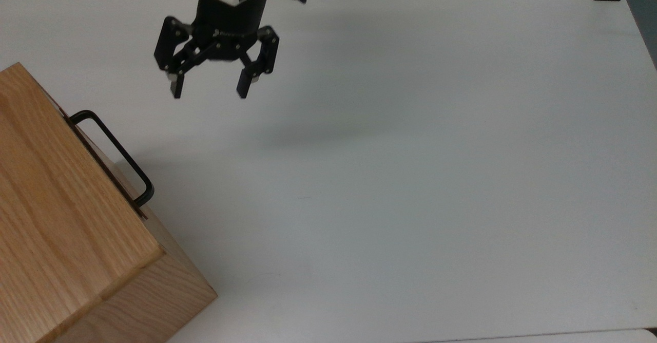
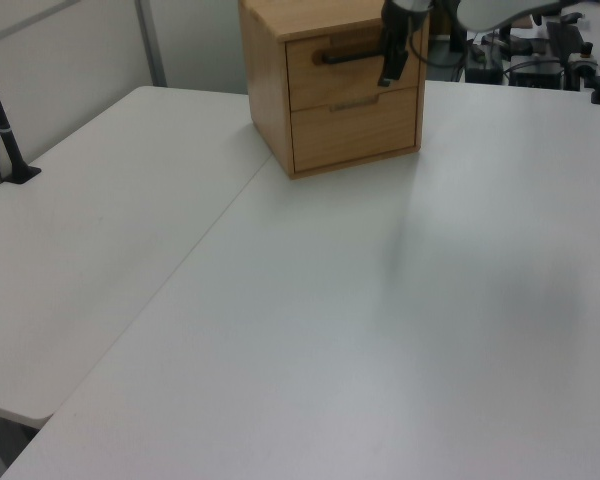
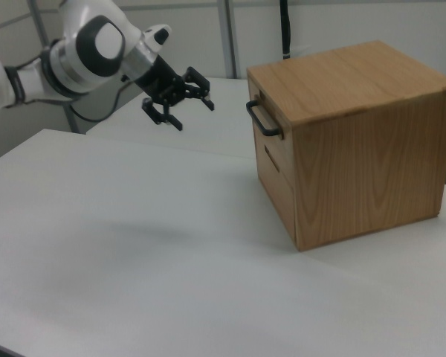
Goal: Open the drawer by sliding it
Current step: 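Move the open gripper toward the black handle of the upper drawer, then close the gripper around the black bar handle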
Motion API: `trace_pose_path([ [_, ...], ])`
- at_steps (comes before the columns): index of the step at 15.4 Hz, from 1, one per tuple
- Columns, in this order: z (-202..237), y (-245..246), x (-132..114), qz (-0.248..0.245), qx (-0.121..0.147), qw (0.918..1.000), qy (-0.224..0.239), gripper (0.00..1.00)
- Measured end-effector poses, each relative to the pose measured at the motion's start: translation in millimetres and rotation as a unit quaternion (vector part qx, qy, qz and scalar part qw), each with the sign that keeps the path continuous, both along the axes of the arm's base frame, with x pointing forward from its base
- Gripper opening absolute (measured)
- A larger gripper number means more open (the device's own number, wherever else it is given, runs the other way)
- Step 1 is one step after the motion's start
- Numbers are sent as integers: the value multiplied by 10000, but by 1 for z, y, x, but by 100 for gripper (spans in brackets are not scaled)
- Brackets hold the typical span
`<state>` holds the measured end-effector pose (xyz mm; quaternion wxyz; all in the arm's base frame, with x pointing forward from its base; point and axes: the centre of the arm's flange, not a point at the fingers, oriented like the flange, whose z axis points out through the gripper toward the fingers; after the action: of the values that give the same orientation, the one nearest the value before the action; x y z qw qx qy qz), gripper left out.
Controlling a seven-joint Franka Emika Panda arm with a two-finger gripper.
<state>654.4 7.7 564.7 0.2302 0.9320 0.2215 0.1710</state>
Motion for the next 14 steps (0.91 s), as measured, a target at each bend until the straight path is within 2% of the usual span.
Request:
trace_pose_path([
  [4, -16, -14, 17, 282, -551, 9978, -251, 97],
  [9, -18, -38, 26, 624, -1177, 9894, -570, 97],
  [10, -20, -42, 28, 710, -1327, 9868, -597, 93],
  [12, -31, -48, 33, 914, -1674, 9798, -599, 90],
  [14, -44, -55, 37, 1084, -1935, 9734, -568, 78],
])
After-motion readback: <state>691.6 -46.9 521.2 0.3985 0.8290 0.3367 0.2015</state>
